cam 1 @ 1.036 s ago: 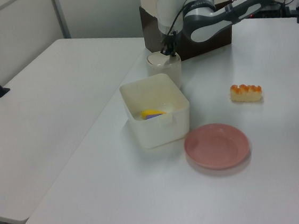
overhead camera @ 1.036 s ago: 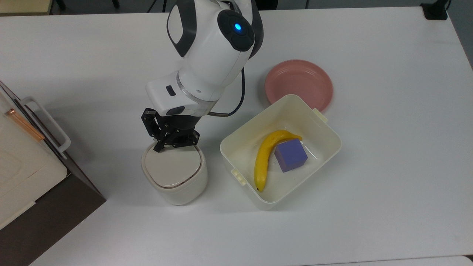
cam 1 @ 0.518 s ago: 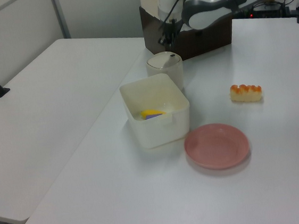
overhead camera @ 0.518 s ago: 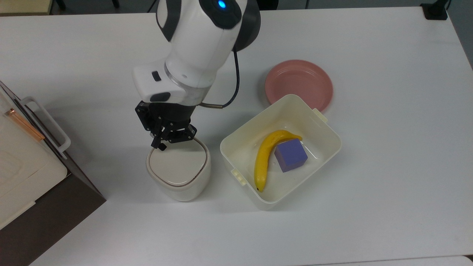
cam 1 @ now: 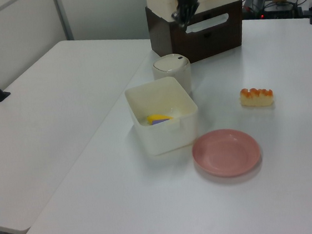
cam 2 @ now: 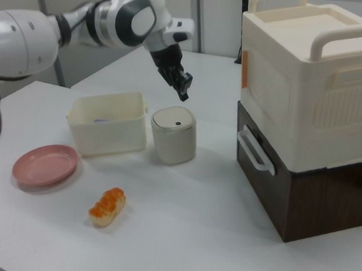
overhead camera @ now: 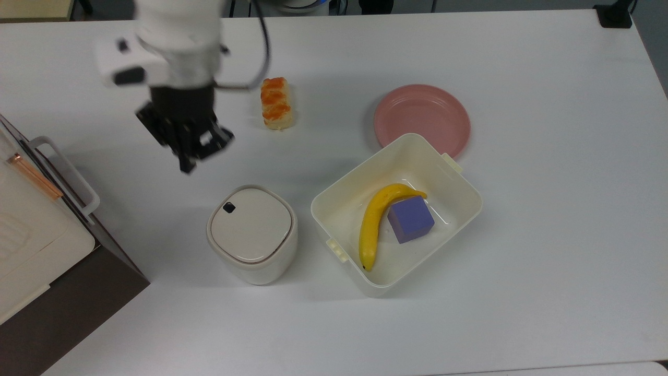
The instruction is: Close the trash can
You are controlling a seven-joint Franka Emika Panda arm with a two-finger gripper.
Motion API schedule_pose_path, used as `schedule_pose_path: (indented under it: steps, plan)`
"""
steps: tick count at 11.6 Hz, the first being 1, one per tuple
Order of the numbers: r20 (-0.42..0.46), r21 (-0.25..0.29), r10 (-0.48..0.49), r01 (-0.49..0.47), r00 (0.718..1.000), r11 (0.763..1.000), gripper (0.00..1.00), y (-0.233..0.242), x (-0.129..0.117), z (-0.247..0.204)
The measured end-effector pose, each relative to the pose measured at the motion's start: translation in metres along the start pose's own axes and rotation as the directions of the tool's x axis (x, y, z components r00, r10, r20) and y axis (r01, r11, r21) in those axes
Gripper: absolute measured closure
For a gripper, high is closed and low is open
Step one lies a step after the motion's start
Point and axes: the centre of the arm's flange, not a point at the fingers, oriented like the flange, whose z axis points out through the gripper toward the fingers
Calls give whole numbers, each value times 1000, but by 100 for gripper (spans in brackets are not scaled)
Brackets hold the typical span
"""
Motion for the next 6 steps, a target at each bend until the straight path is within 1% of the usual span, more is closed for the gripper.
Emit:
schedule_pose_path:
  steps: [1,2,4,6]
  plan:
    - [45,45,-32,30,998,999,99,21,-3,-17]
    - [85,77,-67,61,994,995,99,36,-8,-29]
    - [148,112,-135,119,980,987,99,50,-17,-37]
    - [191,165,-179,148,965,975,99,63,-24,-46]
